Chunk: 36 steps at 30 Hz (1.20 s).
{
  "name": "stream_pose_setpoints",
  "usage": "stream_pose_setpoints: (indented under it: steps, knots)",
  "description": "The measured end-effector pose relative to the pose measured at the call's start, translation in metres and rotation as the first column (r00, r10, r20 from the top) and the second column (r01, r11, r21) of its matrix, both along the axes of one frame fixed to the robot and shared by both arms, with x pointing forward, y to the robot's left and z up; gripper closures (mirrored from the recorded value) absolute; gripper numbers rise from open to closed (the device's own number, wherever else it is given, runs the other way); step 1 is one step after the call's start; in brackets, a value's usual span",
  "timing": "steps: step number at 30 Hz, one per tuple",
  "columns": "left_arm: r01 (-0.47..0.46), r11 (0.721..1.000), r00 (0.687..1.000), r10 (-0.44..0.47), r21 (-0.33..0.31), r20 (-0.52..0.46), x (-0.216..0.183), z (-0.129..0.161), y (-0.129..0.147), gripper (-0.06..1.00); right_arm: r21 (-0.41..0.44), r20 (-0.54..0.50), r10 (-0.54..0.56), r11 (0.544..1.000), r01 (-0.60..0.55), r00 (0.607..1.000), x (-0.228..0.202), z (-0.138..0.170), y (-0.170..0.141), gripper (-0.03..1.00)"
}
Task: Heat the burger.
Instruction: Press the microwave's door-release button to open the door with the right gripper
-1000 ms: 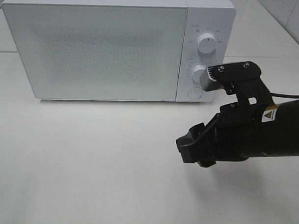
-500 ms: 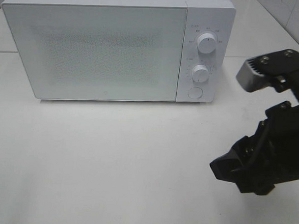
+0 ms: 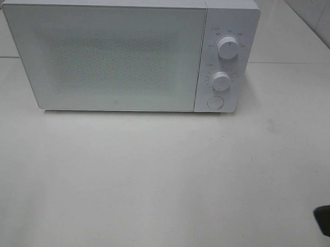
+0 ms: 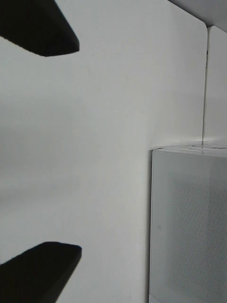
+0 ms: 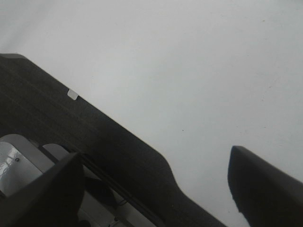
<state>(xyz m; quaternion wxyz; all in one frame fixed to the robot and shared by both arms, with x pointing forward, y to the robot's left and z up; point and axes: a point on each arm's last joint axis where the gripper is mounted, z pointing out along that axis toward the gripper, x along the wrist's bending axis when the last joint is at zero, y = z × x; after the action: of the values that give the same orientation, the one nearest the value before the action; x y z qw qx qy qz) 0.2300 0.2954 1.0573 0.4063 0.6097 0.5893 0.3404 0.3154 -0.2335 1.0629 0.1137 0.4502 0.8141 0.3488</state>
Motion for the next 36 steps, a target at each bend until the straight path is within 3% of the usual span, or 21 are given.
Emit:
stream_pose_setpoints:
  steps: [6,11,19,25,36]
  knots:
    - [0.000,1.000,1.000,0.000,0.000,0.000,0.000,0.000,0.000,-0.04,-0.012,0.059,-0.113,0.993,0.114,0.992,-0.020,0.006,-0.028,0.15]
    - [0.000,1.000,1.000,0.000,0.000,0.000,0.000,0.000,0.000,-0.04,-0.003,0.138,-0.233,0.972,0.236,0.963,-0.036,0.009,-0.046,0.16]
    - [0.000,1.000,1.000,0.000,0.000,0.000,0.000,0.000,0.000,-0.04,0.055,0.326,-0.396,0.914,0.401,0.858,-0.067,0.014,-0.065,0.19]
    - [0.000,1.000,1.000,0.000,0.000,0.000,0.000,0.000,0.000,-0.04,0.103,0.386,-0.445,0.891,0.442,0.808,-0.082,0.011,-0.068,0.20]
    - [0.000,1.000,1.000,0.000,0.000,0.000,0.000,0.000,0.000,-0.04,0.121,0.404,-0.450,0.889,0.441,0.797,-0.080,-0.006,-0.067,0.20]
